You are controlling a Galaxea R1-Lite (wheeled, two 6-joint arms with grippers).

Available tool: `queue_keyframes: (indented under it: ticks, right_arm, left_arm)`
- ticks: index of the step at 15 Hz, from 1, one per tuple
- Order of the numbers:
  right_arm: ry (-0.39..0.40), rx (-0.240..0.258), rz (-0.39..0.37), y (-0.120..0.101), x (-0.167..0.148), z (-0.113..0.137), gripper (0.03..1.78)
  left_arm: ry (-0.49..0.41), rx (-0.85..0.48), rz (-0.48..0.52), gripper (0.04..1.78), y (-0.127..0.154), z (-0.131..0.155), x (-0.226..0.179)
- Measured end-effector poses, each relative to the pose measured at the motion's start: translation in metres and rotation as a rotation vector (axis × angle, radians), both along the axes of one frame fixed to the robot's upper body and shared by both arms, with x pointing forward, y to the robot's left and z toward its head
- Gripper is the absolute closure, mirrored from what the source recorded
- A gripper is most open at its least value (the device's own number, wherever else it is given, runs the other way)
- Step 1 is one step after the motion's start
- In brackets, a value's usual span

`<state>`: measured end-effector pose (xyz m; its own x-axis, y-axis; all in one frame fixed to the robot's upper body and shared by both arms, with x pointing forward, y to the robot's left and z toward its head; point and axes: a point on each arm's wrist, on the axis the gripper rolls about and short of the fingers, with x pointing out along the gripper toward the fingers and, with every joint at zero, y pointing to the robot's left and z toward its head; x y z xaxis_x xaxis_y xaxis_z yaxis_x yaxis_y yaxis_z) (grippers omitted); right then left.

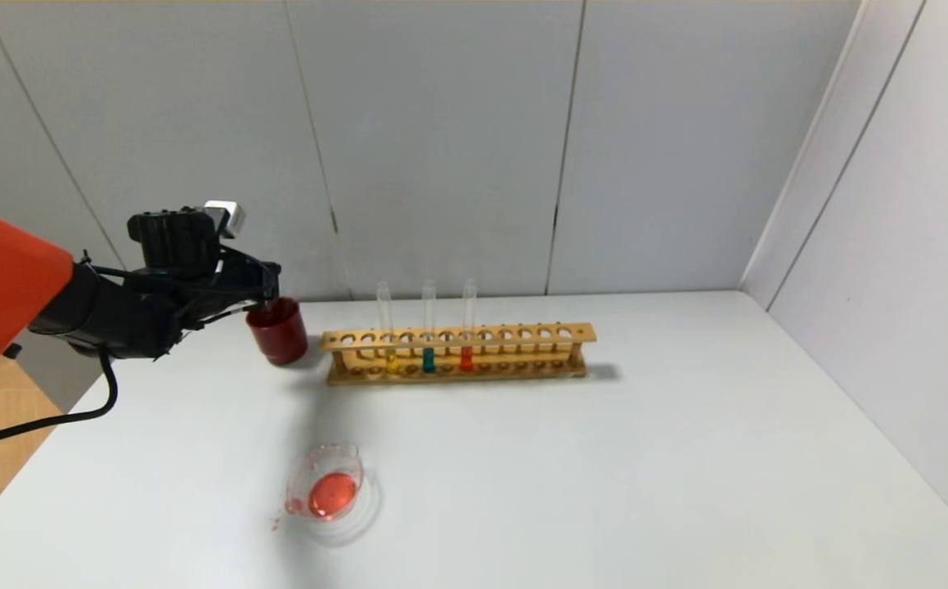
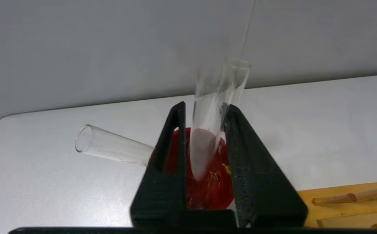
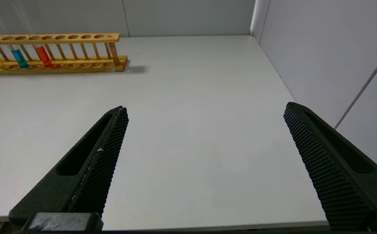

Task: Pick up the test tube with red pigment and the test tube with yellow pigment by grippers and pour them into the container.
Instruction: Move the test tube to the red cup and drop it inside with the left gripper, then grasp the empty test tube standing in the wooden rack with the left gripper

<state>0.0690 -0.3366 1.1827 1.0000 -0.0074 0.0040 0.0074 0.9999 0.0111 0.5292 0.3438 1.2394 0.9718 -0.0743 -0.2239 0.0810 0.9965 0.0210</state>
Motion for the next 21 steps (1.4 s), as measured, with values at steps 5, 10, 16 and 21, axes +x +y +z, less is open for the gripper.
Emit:
queue_keyframes:
  ticks: [5,10,16,21]
  right_arm:
    - [0.0,0.0,0.0,0.0,0.0,0.0,0.06]
    - [0.0,0.0,0.0,0.0,0.0,0.0,0.06]
    - [0.0,0.0,0.0,0.0,0.0,0.0,0.06]
    - [0.0,0.0,0.0,0.0,0.0,0.0,0.06]
  left_arm:
    - [-0.039,0.007,0.002,0.53,-0.002,0.001,-0.002]
    - [-0.085,0.014,0.001,0.09,-0.002,0.023,-0.018]
    - [-0.124,0.061,-0.021,0.07,-0.007,0.073,-0.062]
    - [-0.057,0.053,-0.076,0.07,-0.024,0.082,-0.115]
